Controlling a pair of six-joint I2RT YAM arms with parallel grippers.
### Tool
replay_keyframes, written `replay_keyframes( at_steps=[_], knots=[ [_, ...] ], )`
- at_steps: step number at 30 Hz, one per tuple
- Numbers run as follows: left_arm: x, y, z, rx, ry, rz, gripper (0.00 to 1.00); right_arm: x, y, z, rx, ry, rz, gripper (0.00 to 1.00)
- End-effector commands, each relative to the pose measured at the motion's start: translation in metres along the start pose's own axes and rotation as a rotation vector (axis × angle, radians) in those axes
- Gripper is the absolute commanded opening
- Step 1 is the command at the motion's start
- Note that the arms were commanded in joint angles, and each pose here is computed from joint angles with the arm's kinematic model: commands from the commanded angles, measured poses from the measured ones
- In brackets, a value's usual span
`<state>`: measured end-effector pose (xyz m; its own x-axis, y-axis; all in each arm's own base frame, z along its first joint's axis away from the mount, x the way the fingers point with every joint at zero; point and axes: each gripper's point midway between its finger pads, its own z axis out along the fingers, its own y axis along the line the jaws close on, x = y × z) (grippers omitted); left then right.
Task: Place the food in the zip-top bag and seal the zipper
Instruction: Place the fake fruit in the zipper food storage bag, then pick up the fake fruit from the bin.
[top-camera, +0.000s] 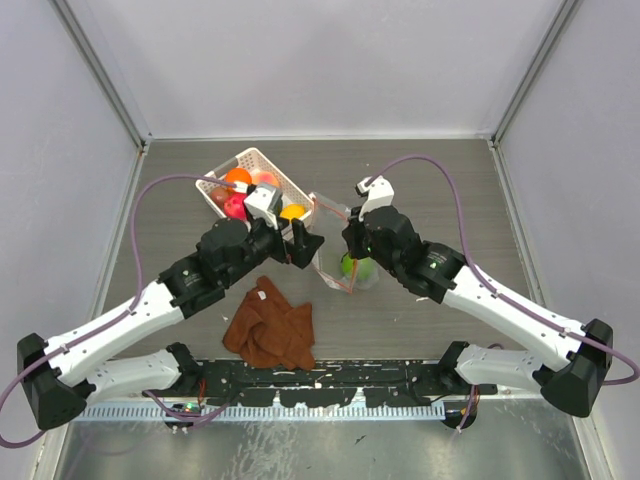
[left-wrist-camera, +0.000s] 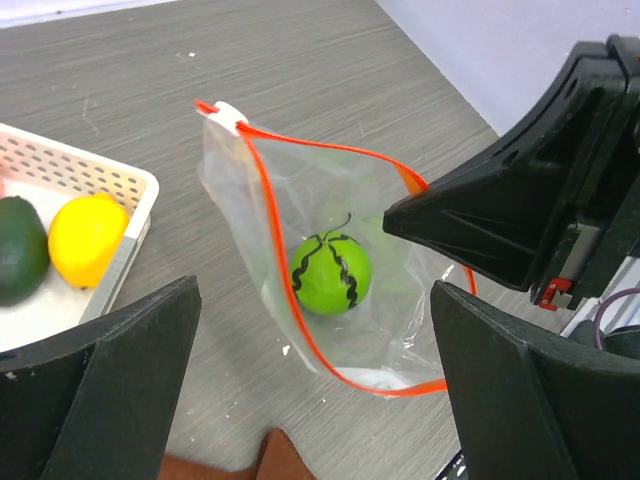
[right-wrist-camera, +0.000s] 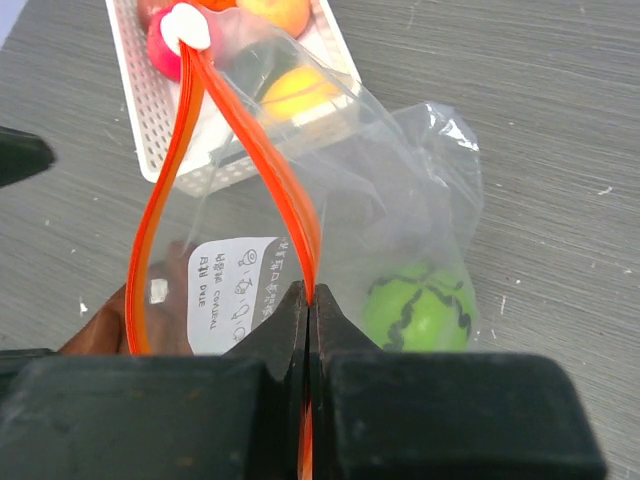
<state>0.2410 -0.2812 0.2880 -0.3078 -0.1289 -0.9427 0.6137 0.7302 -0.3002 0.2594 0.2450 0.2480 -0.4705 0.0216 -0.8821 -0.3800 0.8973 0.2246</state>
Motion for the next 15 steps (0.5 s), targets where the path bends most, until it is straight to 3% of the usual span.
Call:
replay_keyframes(
  at_steps=[1,8,15],
  knots=[
    [-0.002,0.013,-0.010,-0.113,0.076,-0.032,0.98,-0.019,-0.010,-0.008,0.054,-0.090,0.040,0.00],
    [-0.012,0.041,-0.017,-0.262,0.137,-0.038,0.98,-0.017,-0.049,-0.017,0.247,-0.114,0.016,0.00],
    [-0.012,0.085,-0.008,-0.363,0.200,-0.100,0.99,-0.029,-0.063,-0.028,0.314,-0.147,-0.018,0.00]
  ],
)
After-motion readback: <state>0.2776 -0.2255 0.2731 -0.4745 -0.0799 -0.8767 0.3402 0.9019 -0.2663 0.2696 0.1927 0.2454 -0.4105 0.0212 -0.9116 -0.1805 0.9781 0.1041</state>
